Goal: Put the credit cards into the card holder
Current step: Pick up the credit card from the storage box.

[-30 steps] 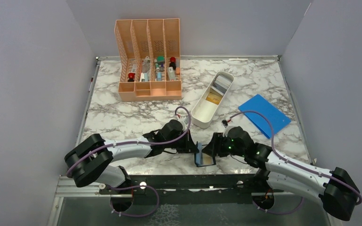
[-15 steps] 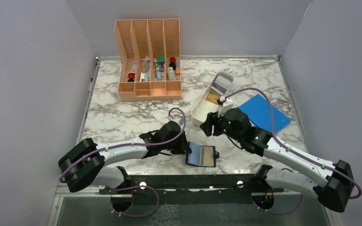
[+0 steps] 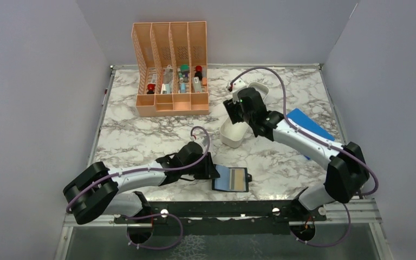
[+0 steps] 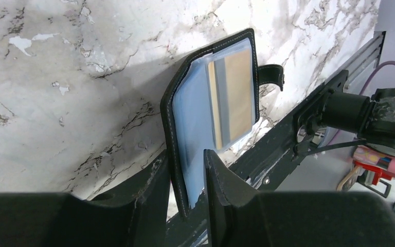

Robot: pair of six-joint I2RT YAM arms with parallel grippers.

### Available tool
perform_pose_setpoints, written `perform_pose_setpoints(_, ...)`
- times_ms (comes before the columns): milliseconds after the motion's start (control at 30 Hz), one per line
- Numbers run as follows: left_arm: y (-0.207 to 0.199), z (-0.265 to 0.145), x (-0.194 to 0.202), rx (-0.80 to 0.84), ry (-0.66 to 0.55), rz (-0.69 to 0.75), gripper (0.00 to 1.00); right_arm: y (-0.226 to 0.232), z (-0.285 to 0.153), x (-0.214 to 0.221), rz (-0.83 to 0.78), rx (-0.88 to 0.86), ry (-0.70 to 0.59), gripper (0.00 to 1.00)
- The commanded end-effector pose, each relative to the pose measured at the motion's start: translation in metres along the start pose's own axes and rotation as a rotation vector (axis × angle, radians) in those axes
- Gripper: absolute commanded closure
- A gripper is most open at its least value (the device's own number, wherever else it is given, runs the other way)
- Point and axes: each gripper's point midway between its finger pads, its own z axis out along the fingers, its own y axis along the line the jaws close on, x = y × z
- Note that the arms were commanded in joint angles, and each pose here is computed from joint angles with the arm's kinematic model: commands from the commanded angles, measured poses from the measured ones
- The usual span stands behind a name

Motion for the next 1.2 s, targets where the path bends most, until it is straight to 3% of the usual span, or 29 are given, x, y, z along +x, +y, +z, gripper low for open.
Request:
perform_pose_setpoints(0, -0.012, -0.005, -0.002, 0.09, -0.027, -0.005, 0.68, -0.051, 0.025, -0.004, -0.133, 0.112, 0.031, 0.35)
perform_pose_setpoints(233, -0.013, -0.005, 0.0, 0.112, -0.031, -0.015, 0.68, -0.104, 0.074, 0.031, -0.214, 0.173, 0.18, 0.41)
perform_pose_setpoints(567, -0.014, -0.006, 0.0, 0.123, -0.031, -0.011, 0.68, -0.115, 0.122, 0.052, -0.35, 0.177, 0.257, 0.43)
perform_pose_setpoints(1167, -0.016, -0.014, -0.002, 0.127, -0.049, -0.009, 0.68, -0.135, 0.143, 0.075, -0.438, 0.287, 0.306, 0.45)
